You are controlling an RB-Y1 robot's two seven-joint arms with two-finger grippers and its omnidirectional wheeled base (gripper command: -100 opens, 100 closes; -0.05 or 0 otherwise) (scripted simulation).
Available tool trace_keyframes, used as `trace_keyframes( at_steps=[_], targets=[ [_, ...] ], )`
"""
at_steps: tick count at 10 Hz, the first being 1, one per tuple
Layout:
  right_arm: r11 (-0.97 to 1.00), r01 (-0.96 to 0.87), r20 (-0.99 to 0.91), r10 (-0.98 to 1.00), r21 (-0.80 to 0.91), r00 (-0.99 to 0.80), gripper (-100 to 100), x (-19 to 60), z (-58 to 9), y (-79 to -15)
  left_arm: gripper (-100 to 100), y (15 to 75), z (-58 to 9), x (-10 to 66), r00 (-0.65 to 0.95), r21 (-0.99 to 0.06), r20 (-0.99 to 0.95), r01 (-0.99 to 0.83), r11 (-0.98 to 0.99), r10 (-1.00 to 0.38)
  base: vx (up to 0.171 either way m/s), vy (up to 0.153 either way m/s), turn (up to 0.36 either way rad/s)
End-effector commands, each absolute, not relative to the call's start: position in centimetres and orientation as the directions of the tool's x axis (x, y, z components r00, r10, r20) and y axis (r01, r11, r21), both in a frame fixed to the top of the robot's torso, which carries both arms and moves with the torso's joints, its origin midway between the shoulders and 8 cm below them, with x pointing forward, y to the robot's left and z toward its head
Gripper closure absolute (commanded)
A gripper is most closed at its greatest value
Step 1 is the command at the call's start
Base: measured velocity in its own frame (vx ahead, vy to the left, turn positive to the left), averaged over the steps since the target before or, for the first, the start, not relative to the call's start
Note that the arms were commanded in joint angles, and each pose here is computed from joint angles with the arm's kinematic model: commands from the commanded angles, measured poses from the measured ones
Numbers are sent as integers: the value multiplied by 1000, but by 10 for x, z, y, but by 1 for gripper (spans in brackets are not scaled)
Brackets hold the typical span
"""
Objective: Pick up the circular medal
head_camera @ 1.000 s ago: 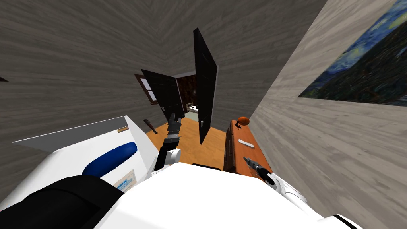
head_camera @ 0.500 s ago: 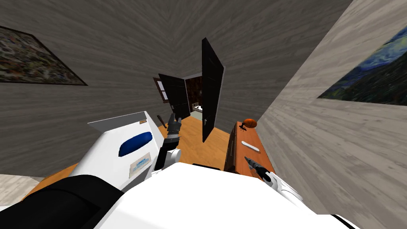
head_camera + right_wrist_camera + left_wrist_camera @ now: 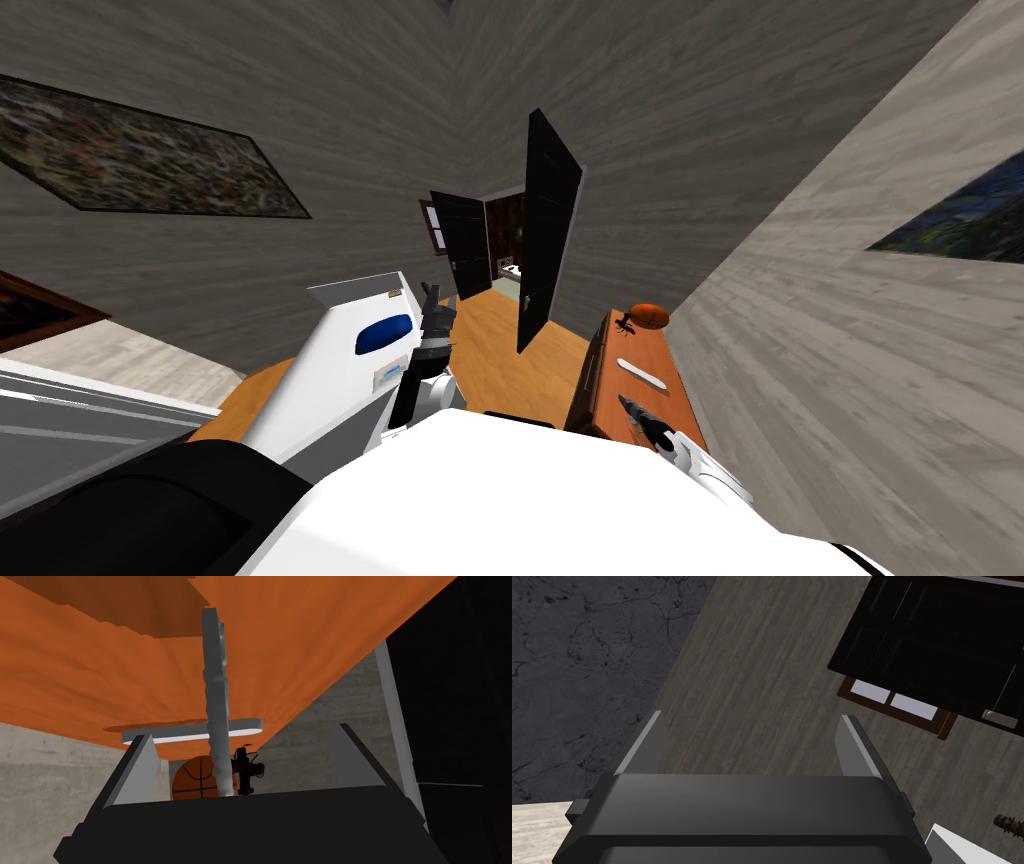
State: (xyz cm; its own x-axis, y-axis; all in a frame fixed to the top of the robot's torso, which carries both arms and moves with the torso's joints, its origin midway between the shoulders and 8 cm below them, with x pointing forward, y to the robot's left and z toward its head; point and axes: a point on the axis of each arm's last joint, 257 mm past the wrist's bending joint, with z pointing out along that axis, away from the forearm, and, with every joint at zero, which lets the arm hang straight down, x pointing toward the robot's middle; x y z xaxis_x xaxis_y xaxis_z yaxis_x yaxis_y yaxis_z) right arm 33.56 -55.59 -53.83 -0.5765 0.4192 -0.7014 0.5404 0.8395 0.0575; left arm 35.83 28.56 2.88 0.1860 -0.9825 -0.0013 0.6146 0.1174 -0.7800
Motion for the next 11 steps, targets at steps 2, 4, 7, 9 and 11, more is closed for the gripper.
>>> trace_keyframes(
  at_steps=[2, 4, 7, 9, 11],
  targets=[
    [799, 600, -692, 462, 52, -555, -100, 328, -545, -559, 0, 286, 29, 358, 186, -780, -1, 615, 118, -983, -127, -44, 286],
    [766, 640, -686, 493, 52, -535, -100, 322, -548, -561, 0, 286, 29, 358, 186, -780, -1, 614, 118, -983, -93, 15, 184],
    [762, 645, -690, 498, 58, -526, 100, 322, -546, -564, 0, 286, 29, 358, 186, -780, -1, 614, 118, -982, -27, 32, 72],
    [760, 648, -688, 496, 49, -530, 100, 318, -547, -567, 0, 286, 29, 358, 186, -780, -1, 614, 118, -982, 7, 7, -3],
    [760, 649, -688, 490, 36, -535, 100, 316, -546, -571, 0, 286, 29, 358, 186, -780, -1, 614, 118, -982, 2, 3, -5]
  ],
)
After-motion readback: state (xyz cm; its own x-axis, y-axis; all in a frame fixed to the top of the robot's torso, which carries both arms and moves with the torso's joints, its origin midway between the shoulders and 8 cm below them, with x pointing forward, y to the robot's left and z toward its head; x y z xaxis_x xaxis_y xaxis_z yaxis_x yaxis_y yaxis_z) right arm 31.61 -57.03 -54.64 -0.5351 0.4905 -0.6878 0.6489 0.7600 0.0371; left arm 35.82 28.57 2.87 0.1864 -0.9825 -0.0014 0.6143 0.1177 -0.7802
